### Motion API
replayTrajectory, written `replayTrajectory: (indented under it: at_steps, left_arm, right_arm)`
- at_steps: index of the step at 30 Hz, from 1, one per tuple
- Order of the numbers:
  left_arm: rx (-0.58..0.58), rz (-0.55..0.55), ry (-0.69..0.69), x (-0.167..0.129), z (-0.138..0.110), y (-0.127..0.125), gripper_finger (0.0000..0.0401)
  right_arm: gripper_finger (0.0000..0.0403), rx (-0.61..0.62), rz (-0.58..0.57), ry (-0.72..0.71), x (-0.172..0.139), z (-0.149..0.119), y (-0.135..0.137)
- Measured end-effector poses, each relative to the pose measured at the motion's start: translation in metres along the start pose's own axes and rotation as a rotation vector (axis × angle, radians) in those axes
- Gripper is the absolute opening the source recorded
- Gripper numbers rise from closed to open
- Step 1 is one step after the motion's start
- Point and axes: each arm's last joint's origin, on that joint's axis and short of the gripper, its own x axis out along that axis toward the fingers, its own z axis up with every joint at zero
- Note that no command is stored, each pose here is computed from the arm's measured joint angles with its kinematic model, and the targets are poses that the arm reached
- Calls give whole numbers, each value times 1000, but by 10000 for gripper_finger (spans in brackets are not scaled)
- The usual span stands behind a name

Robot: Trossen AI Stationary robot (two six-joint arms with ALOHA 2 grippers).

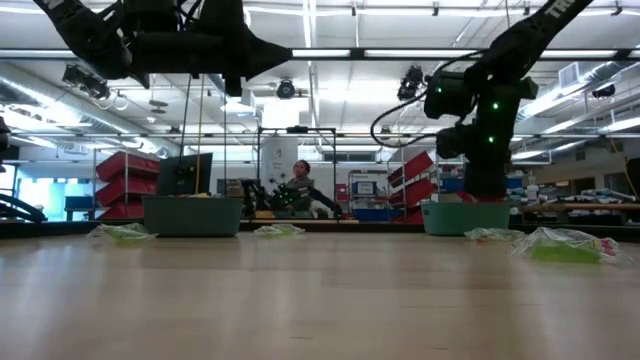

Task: Sort candy
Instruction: Put the red candy into the blue bin, then adjust the dark blue bin

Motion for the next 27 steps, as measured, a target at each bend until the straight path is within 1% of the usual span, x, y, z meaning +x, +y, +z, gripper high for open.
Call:
replayTrajectory:
  at_steps: [5,8,10,13,18,20,21,23,24,25,27]
  left_arm:
    - [6,0,26,0,-3,0,0]
    - [6,-1,33,0,-3,0,0]
    - [6,-1,35,0,-3,0,2]
    - [7,-1,36,0,-3,0,8]
    - [6,-9,36,0,-4,0,10]
    - [7,-23,38,0,-4,-1,10]
    - [6,-33,40,0,-4,-1,9]
    - [9,-42,57,0,-5,-1,7]
    - [9,-41,77,0,-7,-1,5]
    - [6,-39,102,0,-10,-1,3]
    - [-17,-14,194,0,-17,4,2]
  right_arm:
    - [2,-45,0,38,12,-1,5]
    - [17,-53,2,47,14,-1,6]
    - [38,-47,2,46,13,-1,6]
    - [84,-8,2,35,10,-1,2]
    - [161,38,11,34,-8,3,-13]
    - [179,58,37,27,-17,4,-20]
    - [182,79,62,18,-20,4,-22]
    - [169,127,125,2,-23,3,-26]
    - [152,150,159,2,-22,2,-28]
    - [130,172,186,6,-20,1,-29]
    - [69,200,233,22,-15,-2,-29]
